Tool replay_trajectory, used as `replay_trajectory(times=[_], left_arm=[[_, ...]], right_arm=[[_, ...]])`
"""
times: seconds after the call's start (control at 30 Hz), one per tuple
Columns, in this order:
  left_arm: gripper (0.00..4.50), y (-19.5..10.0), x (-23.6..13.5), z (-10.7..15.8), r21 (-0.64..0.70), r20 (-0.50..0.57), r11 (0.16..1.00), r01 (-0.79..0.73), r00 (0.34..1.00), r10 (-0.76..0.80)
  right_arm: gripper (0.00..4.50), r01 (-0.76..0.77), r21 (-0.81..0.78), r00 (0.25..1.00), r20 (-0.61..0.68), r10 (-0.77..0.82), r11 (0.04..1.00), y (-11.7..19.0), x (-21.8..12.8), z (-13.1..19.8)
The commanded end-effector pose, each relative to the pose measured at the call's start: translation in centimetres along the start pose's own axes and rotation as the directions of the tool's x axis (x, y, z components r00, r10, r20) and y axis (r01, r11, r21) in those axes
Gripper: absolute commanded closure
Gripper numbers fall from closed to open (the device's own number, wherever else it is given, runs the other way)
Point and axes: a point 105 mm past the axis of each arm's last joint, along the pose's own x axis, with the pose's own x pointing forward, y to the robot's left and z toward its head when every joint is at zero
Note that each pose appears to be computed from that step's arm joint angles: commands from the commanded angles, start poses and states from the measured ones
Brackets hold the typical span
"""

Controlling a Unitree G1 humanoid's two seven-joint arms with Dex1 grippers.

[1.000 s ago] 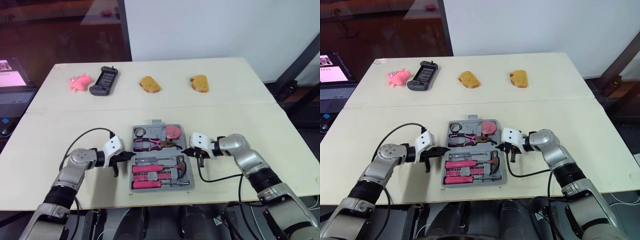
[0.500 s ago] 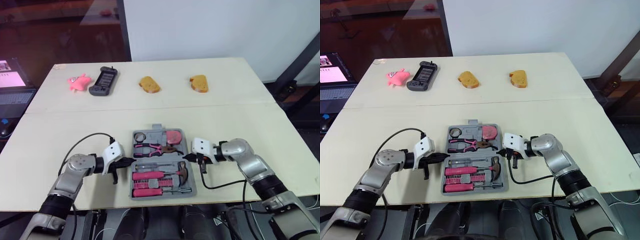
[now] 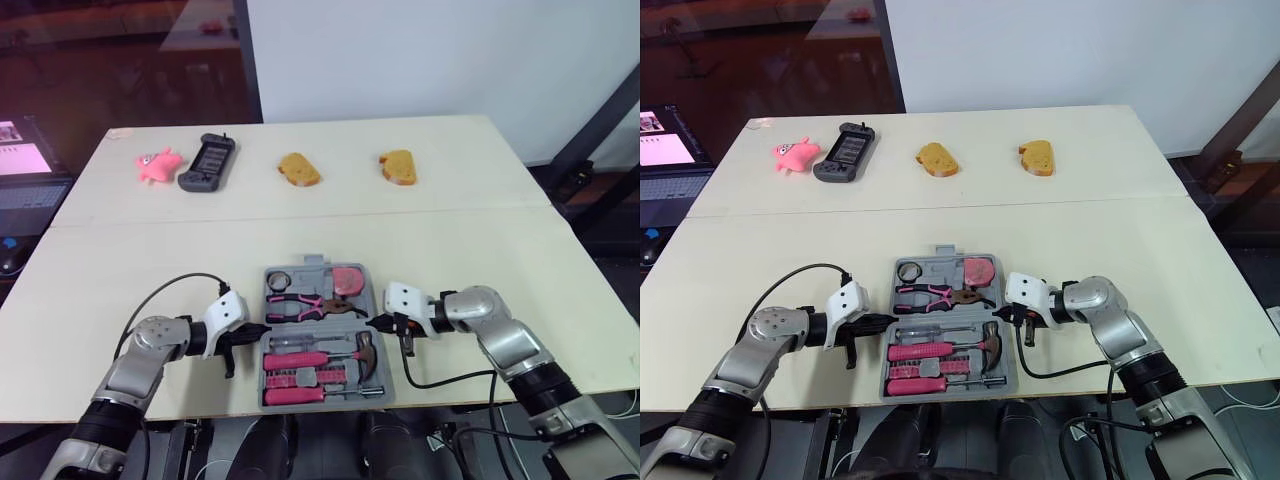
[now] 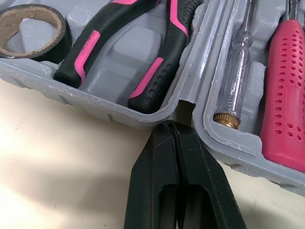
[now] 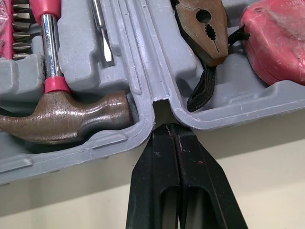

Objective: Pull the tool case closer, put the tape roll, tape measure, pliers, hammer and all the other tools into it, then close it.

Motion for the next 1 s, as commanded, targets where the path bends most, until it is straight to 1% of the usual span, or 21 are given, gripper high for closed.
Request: replay_trajectory(times=[0.03, 0.17, 0.33, 0.43, 0.53, 0.6, 0.67, 0.7, 0.73, 0.8, 0.87, 0.93, 0.97, 1.0], left_arm=[[4.50, -1.0, 0.5, 0.4, 0.010, 0.019, 0.999, 0.036, 0.999, -0.036], [4.50, -0.8, 0.4, 0.3, 0.011, 0.010, 1.000, 0.026, 1.000, -0.027], [4.50, -0.2, -0.3, 0.0, 0.006, -0.003, 1.000, -0.006, 1.000, 0.006], [4.50, 0.5, -1.5, -0.5, -0.012, -0.012, 0.998, -0.058, 0.998, 0.057], [4.50, 1.5, -4.0, -1.5, -0.036, -0.024, 0.990, -0.138, 0.990, 0.138], [4.50, 1.8, -5.2, -1.2, -0.052, 0.002, 0.984, -0.169, 0.986, 0.169], [4.50, 1.8, -6.4, -0.1, -0.066, 0.059, 0.983, -0.171, 0.983, 0.175], [4.50, 1.5, -6.8, 0.7, -0.075, 0.099, 0.985, -0.159, 0.981, 0.166], [4.50, 1.2, -7.1, 1.5, -0.083, 0.138, 0.987, -0.137, 0.979, 0.148], [4.50, 0.3, -7.3, 2.7, -0.091, 0.182, 0.992, -0.090, 0.978, 0.106], [4.50, -2.1, -6.8, 4.3, -0.075, 0.214, 0.996, 0.055, 0.976, -0.038], [4.50, -4.2, -6.1, 5.3, -0.045, 0.217, 0.985, 0.169, 0.964, -0.155], [4.50, -5.1, -5.7, 5.6, -0.031, 0.207, 0.977, 0.211, 0.957, -0.201], [4.50, -5.7, -5.2, 5.3, 0.001, 0.167, 0.972, 0.236, 0.958, -0.233]], right_arm=[[4.44, -0.030, -0.036, 0.997, 0.063, 0.033, 0.999, 0.9, 0.3, 1.7], [4.44, -0.019, -0.020, 0.998, 0.058, 0.020, 1.000, 0.9, 0.2, 1.5], [4.44, 0.037, -0.009, 0.998, 0.046, -0.036, 0.999, 0.0, -0.4, 0.9], [4.44, 0.081, 0.004, 0.996, 0.032, -0.081, 0.997, -0.6, -1.3, 0.3], [4.44, 0.122, 0.044, 0.992, 0.015, -0.123, 0.992, -0.9, -3.0, -0.7], [4.44, 0.144, 0.054, 0.989, 0.016, -0.146, 0.988, -1.1, -4.2, -0.9], [3.92, 0.166, 0.065, 0.986, 0.024, -0.167, 0.984, -1.2, -5.5, -0.9], [3.58, 0.174, 0.080, 0.984, 0.036, -0.177, 0.982, -1.2, -6.2, -0.8], [3.15, 0.176, 0.100, 0.982, 0.050, -0.181, 0.979, -1.2, -6.8, -0.5], [2.08, 0.170, 0.126, 0.982, 0.066, -0.179, 0.977, -1.1, -7.7, -0.2], [1.05, 0.144, 0.194, 0.980, 0.106, -0.167, 0.970, -0.7, -8.6, 0.5], [0.03, 0.116, 0.255, 0.978, 0.141, -0.155, 0.960, -0.4, -9.1, 0.9], [0.03, 0.107, 0.279, 0.976, 0.155, -0.154, 0.954, -0.4, -9.1, 1.1], [0.03, 0.097, 0.321, 0.973, 0.170, -0.158, 0.942, -0.4, -9.2, 1.3]])
